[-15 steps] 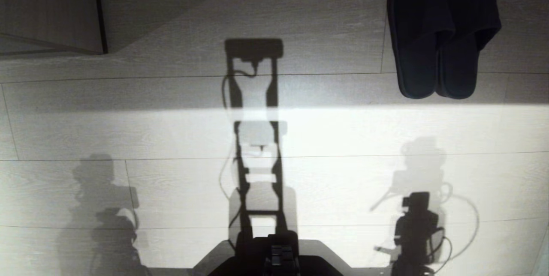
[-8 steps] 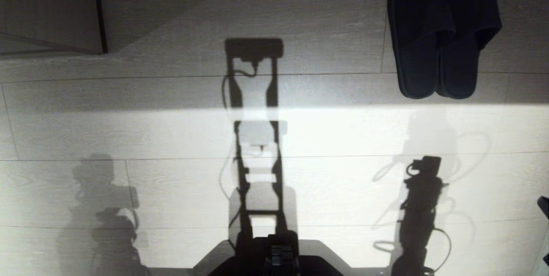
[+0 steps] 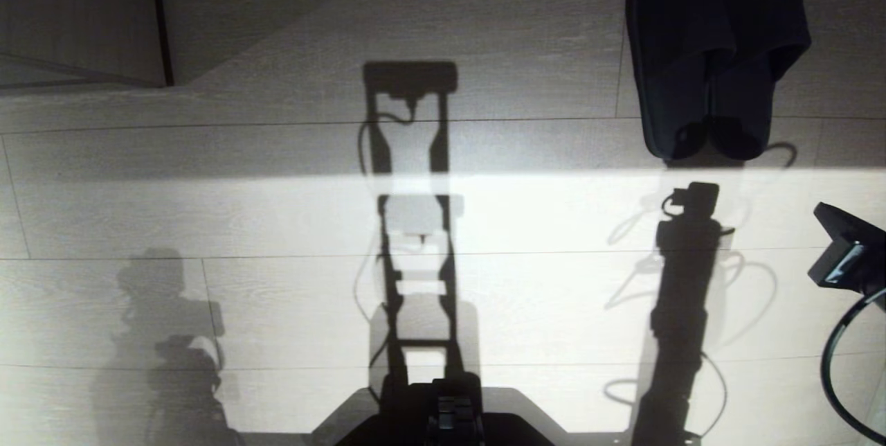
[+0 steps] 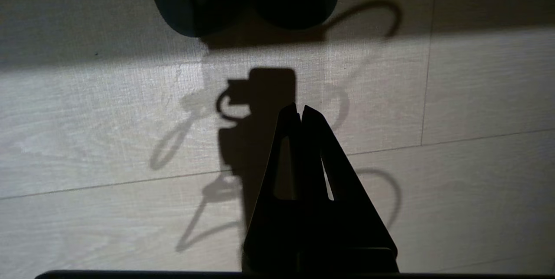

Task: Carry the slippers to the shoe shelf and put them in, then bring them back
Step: Pick up the slippers on the floor

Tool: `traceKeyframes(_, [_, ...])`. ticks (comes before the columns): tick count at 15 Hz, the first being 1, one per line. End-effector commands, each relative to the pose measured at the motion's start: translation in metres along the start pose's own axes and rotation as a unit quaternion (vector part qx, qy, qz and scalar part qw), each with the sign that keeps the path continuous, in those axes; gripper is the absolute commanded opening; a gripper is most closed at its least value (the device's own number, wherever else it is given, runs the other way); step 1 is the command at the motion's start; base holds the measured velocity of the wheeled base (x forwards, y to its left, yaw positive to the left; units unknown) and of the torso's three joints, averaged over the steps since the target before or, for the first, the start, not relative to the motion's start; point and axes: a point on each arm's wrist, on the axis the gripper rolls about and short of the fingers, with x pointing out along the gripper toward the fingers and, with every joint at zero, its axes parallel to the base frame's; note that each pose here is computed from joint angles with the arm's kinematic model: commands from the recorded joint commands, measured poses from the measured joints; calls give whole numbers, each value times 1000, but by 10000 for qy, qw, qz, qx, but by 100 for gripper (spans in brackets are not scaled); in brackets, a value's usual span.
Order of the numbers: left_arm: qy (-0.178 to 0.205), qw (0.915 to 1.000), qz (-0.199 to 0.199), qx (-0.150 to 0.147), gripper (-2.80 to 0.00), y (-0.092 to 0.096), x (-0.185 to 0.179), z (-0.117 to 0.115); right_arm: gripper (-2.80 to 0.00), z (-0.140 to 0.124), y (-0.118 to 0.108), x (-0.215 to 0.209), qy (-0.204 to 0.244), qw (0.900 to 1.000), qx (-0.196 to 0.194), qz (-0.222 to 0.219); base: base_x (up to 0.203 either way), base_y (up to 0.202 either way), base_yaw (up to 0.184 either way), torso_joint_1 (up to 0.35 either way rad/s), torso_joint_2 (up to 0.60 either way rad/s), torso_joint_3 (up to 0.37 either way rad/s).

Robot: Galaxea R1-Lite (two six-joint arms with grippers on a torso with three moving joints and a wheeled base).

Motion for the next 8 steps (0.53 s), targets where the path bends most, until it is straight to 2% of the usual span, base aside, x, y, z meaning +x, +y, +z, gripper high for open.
traceKeyframes(1, [2,10000,3,-2,-280,0,0,0,-280,-3,6,33,155,9999,-34,1,0,0,0,0,0,0])
traceKeyframes(5, [-6,10000,2,-2,-280,0,0,0,-280,3,11,60,30,10000,-8,12,0,0,0,0,0,0])
traceKeyframes(7, [-6,10000,2,-2,-280,0,0,0,-280,15,15,73,-217,9997,42,41,0,0,0,0,0,0])
traceKeyframes(8, [-6,10000,2,-2,-280,0,0,0,0,17,16,78,-286,9995,83,50,0,0,0,0,0,0])
